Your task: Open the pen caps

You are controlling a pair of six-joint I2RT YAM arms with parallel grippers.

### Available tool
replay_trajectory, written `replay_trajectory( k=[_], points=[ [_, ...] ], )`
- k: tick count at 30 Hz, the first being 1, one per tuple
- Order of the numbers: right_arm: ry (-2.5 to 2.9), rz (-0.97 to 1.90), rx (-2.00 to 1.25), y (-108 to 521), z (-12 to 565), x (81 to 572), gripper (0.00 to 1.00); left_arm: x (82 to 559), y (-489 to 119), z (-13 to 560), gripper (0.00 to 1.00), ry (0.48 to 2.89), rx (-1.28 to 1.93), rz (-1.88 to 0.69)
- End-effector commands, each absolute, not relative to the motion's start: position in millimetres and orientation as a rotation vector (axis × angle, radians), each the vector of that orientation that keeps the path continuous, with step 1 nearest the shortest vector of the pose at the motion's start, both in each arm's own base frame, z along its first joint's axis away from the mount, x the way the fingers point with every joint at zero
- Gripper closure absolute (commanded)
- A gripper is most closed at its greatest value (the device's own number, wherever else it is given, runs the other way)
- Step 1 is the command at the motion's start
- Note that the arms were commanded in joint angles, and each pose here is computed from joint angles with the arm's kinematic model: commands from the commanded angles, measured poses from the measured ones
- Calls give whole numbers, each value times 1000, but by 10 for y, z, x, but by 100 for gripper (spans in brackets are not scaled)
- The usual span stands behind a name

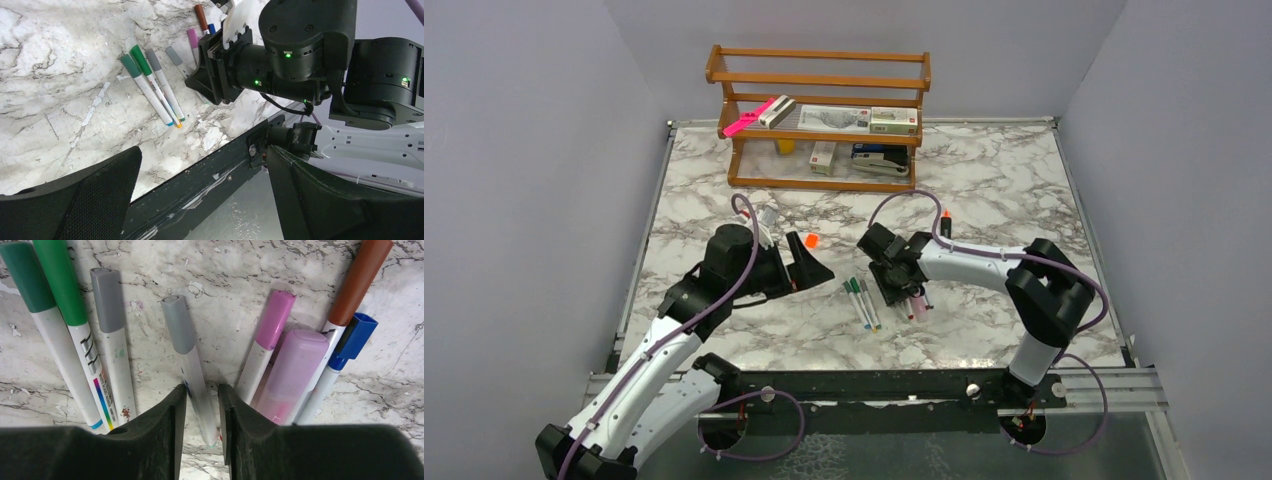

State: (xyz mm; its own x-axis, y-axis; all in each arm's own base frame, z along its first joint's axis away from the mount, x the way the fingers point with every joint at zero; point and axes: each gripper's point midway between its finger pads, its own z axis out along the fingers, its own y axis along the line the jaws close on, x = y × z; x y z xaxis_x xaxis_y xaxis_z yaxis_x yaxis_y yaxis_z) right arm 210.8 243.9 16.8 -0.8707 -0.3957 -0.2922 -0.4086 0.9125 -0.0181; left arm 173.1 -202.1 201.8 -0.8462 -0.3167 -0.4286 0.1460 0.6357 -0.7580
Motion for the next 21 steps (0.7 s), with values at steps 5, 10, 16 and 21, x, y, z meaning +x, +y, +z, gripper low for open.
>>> replay_trajectory(
  k=[5, 10, 16, 21],
  points=[
    [2808, 79, -693, 2431, 8, 1914, 82, 1757, -2001, 1925, 1, 2335, -207, -1125],
    [2781, 187, -690, 2563, 176, 1902, 89, 1790, -2097, 1894, 1, 2339, -204, -1181],
    [2700, 500, -653, 2931, 665, 1867, 91, 1865, -2196, 1916, 1, 2316, -236, -1247],
    [2608, 765, -601, 3240, 1160, 1838, 92, 1931, -2262, 2037, 1, 2259, -275, -1310]
  ],
)
